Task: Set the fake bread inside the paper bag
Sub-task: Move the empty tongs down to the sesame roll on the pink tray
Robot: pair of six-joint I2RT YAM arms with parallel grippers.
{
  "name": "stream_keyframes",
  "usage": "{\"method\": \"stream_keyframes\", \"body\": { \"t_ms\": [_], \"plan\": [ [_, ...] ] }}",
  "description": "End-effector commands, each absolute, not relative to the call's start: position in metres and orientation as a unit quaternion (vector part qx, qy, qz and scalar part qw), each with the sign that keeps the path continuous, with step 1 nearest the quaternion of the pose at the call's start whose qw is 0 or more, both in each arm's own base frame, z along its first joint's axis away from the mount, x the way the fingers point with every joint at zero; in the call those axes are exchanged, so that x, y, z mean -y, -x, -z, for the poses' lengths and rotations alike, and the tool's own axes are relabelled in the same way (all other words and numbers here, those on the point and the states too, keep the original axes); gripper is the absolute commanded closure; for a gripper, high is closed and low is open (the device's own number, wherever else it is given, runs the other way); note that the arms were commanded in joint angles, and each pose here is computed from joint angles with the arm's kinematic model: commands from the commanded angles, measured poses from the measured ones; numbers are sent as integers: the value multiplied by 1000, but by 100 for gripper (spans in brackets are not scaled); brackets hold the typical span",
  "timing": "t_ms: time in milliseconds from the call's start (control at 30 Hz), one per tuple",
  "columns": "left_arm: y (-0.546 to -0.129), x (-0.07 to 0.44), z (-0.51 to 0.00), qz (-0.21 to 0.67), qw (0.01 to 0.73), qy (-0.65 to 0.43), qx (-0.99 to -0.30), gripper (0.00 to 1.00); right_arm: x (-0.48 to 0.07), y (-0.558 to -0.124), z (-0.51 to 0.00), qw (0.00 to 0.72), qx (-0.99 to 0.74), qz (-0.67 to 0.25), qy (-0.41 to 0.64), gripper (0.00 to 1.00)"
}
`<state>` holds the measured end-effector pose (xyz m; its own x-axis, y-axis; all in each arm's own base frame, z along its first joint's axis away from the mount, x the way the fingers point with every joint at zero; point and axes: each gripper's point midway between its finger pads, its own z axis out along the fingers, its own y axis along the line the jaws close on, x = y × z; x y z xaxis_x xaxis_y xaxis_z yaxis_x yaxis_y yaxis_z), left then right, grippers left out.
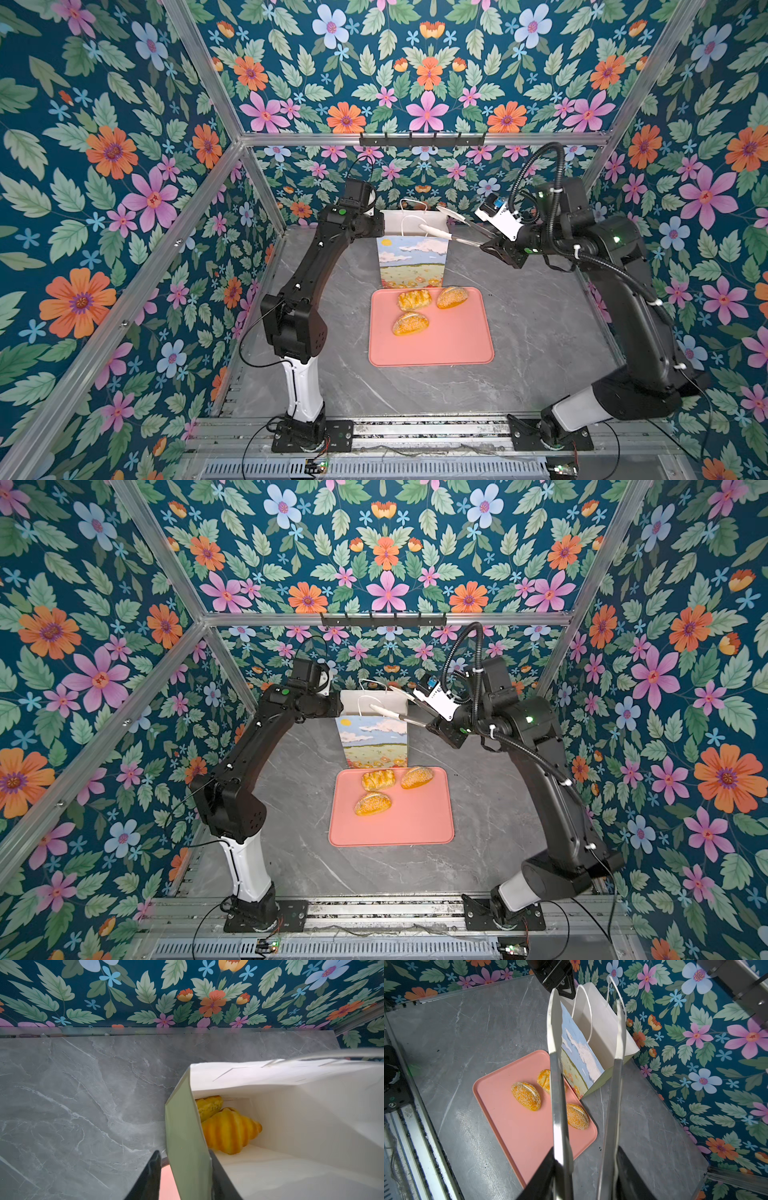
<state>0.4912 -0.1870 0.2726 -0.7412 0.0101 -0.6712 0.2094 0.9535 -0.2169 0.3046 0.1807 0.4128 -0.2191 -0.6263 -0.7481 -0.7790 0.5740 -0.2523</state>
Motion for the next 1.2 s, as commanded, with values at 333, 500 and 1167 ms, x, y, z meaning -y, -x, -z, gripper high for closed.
{"method": "stream_keyframes", "body": {
  "t_ms": [333,500,1167],
  "plan": [
    [-486,190,-273,157,357,-58,-919,62,-180,-228,-369,402,-767,-162,473,57],
    [-486,190,-271,156,354,-59,-920,62,-187,-220,-328,350,-782,-162,490,57],
    [-480,184,-281,149,363,-50,-919,61,-217,-240,-231,213,-806,-120,538,58]
  ]
}}
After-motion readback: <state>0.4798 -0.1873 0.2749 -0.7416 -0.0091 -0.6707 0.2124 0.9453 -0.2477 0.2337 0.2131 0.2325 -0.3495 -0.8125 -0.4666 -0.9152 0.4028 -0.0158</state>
